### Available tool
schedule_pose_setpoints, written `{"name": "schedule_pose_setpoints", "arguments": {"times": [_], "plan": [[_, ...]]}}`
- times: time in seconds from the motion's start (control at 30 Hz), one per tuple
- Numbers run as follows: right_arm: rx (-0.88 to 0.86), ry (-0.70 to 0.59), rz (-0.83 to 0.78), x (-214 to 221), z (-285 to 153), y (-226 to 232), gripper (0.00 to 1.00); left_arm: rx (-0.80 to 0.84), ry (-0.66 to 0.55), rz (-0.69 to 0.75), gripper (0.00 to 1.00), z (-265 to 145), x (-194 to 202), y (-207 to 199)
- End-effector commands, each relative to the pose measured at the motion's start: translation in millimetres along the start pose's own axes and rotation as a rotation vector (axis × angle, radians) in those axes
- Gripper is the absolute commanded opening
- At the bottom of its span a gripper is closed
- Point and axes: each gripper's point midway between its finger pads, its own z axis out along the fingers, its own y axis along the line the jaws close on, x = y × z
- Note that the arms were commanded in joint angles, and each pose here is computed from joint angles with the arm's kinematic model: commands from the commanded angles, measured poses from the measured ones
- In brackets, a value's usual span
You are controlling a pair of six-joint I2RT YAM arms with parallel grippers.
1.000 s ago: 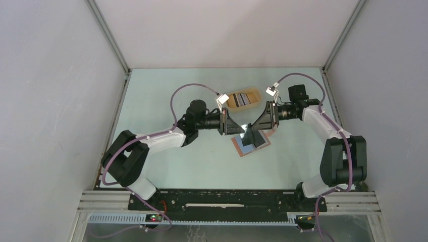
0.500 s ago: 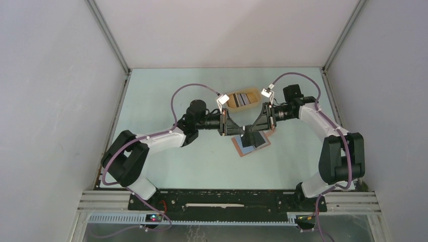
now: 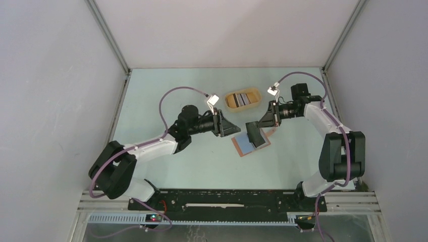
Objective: Put the credit cards into the card holder
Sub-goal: Pick up the credit card from the storage box, then insert the credit card into the card holder.
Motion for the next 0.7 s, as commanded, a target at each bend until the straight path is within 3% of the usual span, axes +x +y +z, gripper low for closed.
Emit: {"name": "schedule_pose_setpoints", "arguments": {"times": [0.0,0.3,0.67], "plan": [[0.148,-0.014,0.046,-2.0,-10.3,-40.4,0.00,-0.097,-0.073,-0.061,0.50,-7.9,3.2,19.3],[0.281,-0.002,0.192,10.0,-7.4,-100.4,0.00,-0.152,0.005,-0.196,0.40,18.7,37.4,48.8],[0.284,0.032,0.279,21.0,-0.1,-123.9,0.00,-0.164,0.139,-0.276,0.30,62.5,71.0,80.4]]}}
